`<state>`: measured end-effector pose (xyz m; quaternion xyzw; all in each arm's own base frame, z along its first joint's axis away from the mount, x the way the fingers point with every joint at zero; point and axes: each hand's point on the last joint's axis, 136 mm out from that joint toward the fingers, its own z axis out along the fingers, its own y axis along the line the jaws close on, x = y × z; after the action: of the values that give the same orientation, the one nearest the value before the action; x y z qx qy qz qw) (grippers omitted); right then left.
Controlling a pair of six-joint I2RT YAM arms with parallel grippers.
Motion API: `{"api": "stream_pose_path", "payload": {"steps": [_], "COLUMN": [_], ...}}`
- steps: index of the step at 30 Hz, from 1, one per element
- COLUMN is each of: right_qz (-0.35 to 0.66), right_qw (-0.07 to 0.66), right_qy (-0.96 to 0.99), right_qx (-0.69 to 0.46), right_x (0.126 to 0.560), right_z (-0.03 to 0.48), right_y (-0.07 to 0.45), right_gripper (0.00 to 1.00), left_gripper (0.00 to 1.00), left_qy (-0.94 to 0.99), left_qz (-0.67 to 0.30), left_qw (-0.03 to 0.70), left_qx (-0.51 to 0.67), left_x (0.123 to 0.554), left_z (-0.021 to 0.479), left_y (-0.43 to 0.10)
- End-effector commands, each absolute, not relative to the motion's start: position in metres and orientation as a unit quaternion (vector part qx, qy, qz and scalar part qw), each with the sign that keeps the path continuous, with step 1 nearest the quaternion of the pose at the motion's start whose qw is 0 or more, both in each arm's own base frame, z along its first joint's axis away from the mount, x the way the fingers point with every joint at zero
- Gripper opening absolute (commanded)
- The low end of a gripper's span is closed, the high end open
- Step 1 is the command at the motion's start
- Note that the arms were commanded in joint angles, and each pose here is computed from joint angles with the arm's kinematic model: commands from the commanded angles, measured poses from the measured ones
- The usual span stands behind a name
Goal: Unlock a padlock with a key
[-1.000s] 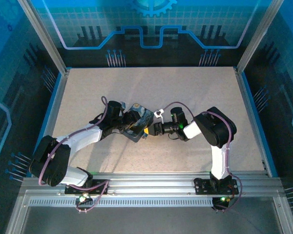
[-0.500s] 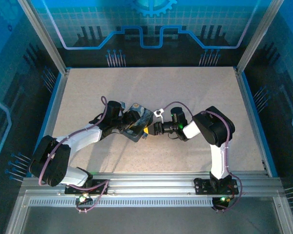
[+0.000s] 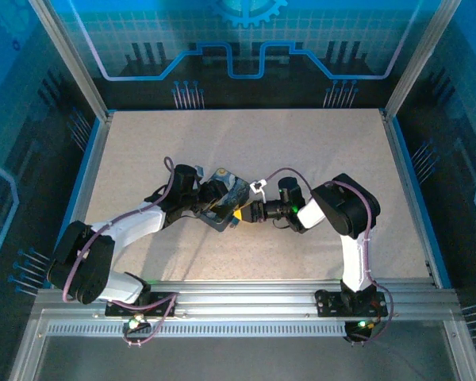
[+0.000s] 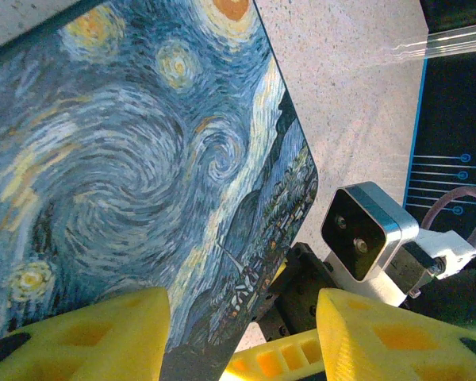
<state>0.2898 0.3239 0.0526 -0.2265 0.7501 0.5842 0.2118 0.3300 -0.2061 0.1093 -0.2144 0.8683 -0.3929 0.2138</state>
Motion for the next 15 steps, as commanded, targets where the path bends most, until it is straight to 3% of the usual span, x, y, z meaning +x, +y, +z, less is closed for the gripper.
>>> {"api": "stream_pose_path", "payload": {"steps": [1, 15], "right_qz": [0.591, 0.573], "right_qw": [0.217, 0.208], "right_qy": [0.735, 0.757], "right_qx": [-0.252, -0.237], "right_x": [0.280, 0.285], "right_z": [0.062, 0.050], "right_y": [0.326, 0.323], "right_gripper": [0.41, 0.13], "left_gripper": [0.53, 0.53], "left_qy": [0.892, 0.892], "left_qz": [-0.350, -0.349], "left_qw": [0.166, 0.167], "left_qx": [-0.233, -0.233], "left_x": [0.306, 0.306], "left_z": [0.072, 0.072], "left_y": [-0.193, -0.193]}}
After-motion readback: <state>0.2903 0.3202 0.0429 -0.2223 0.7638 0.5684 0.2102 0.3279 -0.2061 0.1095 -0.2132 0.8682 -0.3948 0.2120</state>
